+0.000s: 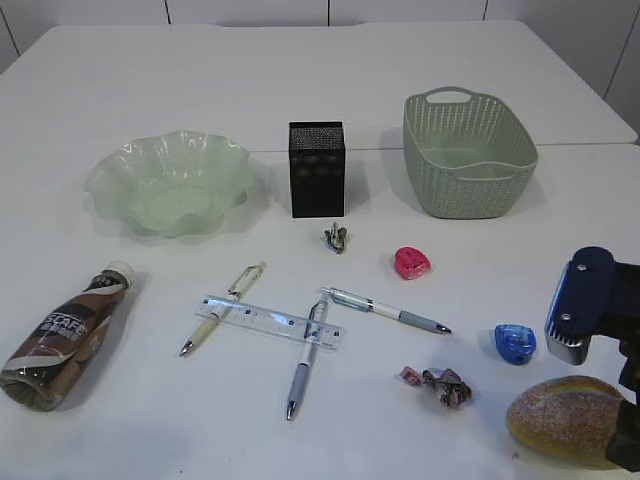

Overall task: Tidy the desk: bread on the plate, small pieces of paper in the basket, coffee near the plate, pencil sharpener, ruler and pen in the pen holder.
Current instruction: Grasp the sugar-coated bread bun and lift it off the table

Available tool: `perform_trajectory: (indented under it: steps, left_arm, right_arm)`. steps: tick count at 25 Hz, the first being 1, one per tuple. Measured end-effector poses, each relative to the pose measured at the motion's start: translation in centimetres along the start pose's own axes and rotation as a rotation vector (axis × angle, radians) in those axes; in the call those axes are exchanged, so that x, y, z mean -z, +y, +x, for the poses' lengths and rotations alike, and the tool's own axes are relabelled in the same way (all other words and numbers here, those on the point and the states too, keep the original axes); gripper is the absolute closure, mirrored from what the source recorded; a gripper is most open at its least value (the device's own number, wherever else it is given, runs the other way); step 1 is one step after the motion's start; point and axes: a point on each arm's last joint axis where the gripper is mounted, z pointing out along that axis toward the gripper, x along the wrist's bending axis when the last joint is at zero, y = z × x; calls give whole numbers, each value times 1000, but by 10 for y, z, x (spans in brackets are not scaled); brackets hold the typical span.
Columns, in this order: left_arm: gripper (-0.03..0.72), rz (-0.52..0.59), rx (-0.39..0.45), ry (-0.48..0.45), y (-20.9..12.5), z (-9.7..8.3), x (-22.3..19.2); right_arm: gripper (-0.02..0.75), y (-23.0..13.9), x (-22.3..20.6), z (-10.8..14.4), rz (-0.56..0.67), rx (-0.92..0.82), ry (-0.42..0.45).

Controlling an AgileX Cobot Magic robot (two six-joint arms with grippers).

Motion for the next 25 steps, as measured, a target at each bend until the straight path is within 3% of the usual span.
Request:
perform_trajectory:
  steps: [13,25]
  left_arm:
    - [222,-2,1,-2,0,0,0]
    - [222,-2,1,-2,0,0,0]
  right_arm:
    - [150,6,-4,-9,-42,47,-83]
    - [150,7,-18,-10,-3,49,-46]
